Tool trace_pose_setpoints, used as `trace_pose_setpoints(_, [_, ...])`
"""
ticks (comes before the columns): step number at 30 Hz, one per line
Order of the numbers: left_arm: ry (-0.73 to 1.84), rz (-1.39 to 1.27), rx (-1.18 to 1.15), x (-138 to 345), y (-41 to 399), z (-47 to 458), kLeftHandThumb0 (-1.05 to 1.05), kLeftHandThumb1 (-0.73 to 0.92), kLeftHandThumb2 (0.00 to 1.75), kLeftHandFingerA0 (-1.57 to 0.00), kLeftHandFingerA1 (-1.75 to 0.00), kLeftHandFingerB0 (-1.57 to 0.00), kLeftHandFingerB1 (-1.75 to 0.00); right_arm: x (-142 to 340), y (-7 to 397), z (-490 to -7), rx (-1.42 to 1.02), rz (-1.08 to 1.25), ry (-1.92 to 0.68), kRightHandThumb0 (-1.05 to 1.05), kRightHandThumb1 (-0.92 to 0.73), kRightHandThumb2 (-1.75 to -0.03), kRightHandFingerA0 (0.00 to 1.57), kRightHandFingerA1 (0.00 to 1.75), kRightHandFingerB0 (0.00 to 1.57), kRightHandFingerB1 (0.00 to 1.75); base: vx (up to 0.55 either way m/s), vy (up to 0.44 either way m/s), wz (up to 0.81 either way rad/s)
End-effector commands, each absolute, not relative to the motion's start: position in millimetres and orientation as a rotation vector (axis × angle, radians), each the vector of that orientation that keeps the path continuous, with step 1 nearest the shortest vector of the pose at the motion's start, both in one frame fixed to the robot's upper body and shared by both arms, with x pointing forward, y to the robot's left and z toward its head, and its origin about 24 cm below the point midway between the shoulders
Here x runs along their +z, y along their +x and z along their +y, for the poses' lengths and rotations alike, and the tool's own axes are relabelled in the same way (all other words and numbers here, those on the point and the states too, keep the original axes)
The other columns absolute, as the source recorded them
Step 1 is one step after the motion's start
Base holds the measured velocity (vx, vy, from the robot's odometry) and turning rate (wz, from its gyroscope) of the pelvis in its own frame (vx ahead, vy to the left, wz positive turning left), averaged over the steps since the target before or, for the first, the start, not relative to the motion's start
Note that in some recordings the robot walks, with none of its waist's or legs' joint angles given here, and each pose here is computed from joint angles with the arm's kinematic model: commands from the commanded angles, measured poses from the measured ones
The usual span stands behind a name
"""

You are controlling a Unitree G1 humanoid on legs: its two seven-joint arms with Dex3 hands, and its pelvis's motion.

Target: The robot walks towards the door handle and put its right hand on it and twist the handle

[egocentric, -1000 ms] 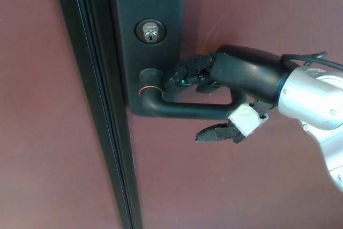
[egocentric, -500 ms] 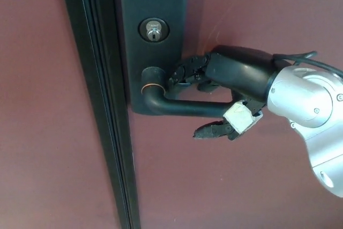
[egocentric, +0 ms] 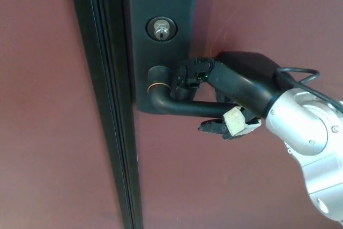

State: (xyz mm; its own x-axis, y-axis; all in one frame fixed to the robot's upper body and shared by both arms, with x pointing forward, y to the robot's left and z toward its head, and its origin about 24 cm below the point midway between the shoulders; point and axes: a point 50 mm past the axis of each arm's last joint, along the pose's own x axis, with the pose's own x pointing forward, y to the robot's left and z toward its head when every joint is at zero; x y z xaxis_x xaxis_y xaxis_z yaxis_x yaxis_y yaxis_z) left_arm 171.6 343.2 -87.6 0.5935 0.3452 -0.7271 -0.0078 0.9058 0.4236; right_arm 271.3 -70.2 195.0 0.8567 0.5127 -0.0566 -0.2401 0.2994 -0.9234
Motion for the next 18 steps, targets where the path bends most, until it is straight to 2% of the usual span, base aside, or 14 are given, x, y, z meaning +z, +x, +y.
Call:
trace_pose_setpoints(1, [0.392, 0.928, 0.213, -88.0, 170.5, 343.7, -0.28, 0.56, 0.57, -0.72, -0.48, -0.53, -0.41, 187.8, 272.0, -71.9, 0.498, -0.288, -1.168, -0.04, -0.54, -0.5, 0.67, 1.6, 0.68, 1.26, 0.0, 0.0, 0.0])
trace_pose_setpoints(14, [0.393, 0.931, 0.207, -87.8, 171.3, 343.5, -0.28, 0.56, 0.57, -0.71, -0.47, -0.53, -0.41, 189.7, 272.3, -73.5, 0.503, -0.282, -1.181, -0.06, -0.55, -0.51, 0.66, 1.58, 0.62, 1.31, 0.0, 0.0, 0.0])
trace_pose_setpoints(15, [0.389, 0.933, 0.211, -88.0, 171.0, 343.5, -0.28, 0.56, 0.57, -0.71, -0.47, -0.53, -0.41, 190.4, 272.4, -74.3, 0.505, -0.28, -1.17, -0.1, -0.53, -0.55, 0.67, 1.44, 0.69, 1.03, 0.0, 0.0, 0.0])
trace_pose_setpoints(16, [0.382, 0.934, 0.216, -88.2, 170.7, 343.6, -0.28, 0.56, 0.57, -0.71, -0.47, -0.53, -0.41, 190.9, 272.5, -75.1, 0.508, -0.277, -1.157, -0.1, -0.53, -0.55, 0.67, 1.44, 0.69, 1.03, 0.0, 0.0, 0.0])
trace_pose_setpoints(17, [0.376, 0.933, 0.219, -88.4, 170.6, 343.4, -0.28, 0.56, 0.57, -0.71, -0.47, -0.53, -0.41, 191.8, 272.3, -75.9, 0.518, -0.266, -1.153, -0.19, -0.52, -0.55, 0.68, 1.02, 0.7, 0.62, 0.0, 0.0, 0.0])
trace_pose_setpoints(18, [0.371, 0.932, 0.219, -88.6, 170.5, 343.2, -0.28, 0.56, 0.57, -0.71, -0.47, -0.53, -0.41, 193.4, 272.2, -76.8, 0.534, -0.252, -1.155, -0.39, -0.44, -0.69, 0.48, 0.55, 0.41, 0.47, 0.0, 0.0, 0.0])
